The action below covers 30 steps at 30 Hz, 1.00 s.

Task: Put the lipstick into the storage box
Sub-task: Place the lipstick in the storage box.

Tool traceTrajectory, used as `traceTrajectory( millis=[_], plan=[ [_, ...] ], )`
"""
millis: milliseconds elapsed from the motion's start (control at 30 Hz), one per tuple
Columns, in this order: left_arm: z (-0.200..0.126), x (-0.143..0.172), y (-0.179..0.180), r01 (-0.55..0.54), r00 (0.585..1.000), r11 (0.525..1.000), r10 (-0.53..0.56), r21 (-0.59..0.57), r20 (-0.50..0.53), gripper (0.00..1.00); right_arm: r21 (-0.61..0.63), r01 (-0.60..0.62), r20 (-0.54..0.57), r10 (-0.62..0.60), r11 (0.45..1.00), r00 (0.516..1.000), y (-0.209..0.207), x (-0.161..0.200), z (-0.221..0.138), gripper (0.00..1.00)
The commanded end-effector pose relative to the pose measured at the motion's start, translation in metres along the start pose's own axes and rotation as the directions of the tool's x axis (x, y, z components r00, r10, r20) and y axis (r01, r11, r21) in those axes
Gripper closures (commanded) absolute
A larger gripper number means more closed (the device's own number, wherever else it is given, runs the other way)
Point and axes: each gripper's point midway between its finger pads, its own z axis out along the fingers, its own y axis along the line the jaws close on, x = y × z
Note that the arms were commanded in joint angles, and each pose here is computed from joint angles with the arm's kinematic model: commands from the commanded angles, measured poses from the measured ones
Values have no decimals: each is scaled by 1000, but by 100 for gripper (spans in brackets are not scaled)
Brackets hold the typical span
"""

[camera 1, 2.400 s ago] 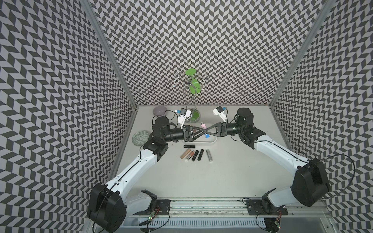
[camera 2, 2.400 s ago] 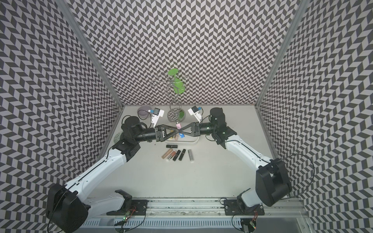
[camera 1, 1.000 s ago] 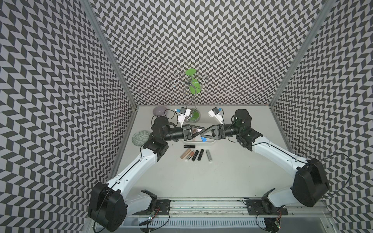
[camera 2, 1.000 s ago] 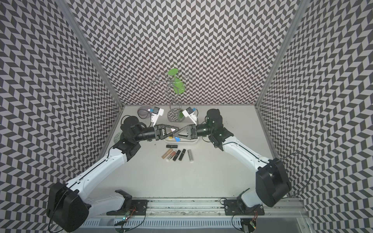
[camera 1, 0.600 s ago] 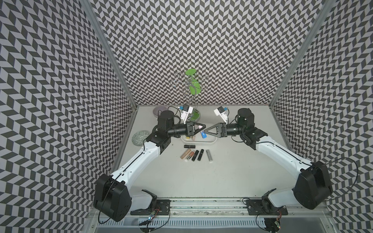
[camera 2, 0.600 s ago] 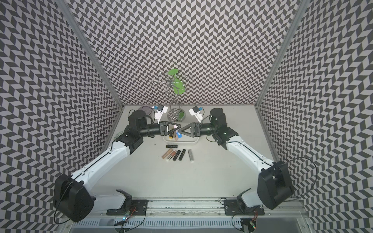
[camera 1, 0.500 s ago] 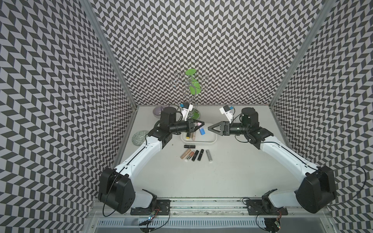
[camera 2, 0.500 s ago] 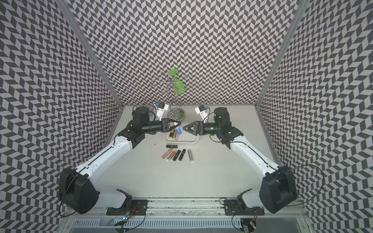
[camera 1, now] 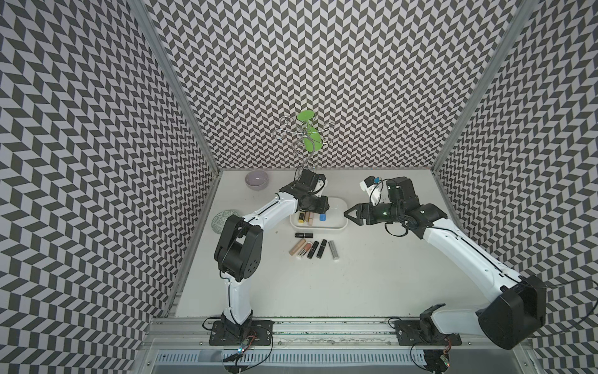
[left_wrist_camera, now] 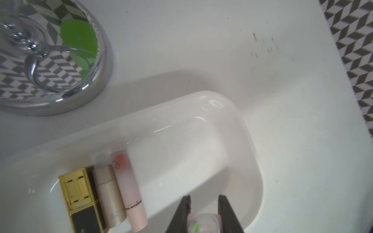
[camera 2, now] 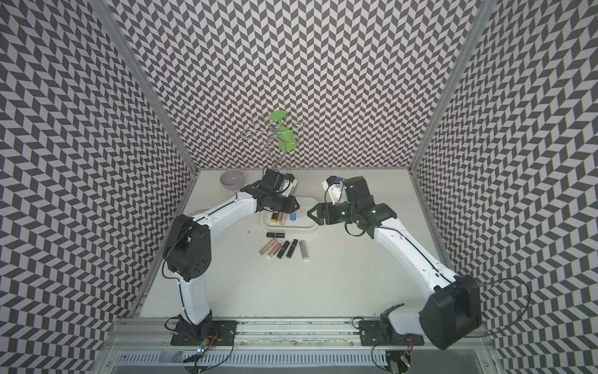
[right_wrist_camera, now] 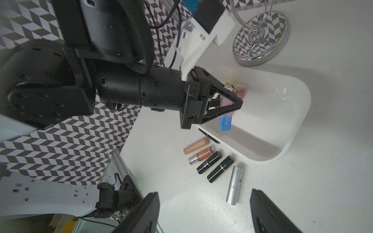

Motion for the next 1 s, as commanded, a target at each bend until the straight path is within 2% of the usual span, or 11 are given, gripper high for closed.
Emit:
traceTrajectory(
  millis=[0, 233, 533, 633, 967],
  plan=[
    [5, 2, 10, -43, 999, 996, 41, -72, -30, 100, 51, 51, 5, -52, 997, 999, -6, 5, -6, 25],
    [30, 19, 37, -68, 994, 982, 51, -178, -96, 100, 63, 58, -47, -55, 996, 997, -13, 17, 0, 24],
    [47, 19, 53, -73, 992, 967, 44, -243, -122, 100, 47, 59, -95, -54, 997, 994, -15, 22, 8, 24],
    [50, 17, 57, -71, 992, 965, 41, -251, -123, 91, 44, 58, -102, -53, 997, 993, -16, 25, 9, 23],
    [56, 19, 64, -63, 990, 963, 27, -262, -140, 82, 45, 62, -108, -57, 997, 993, -18, 30, 8, 23]
  ],
)
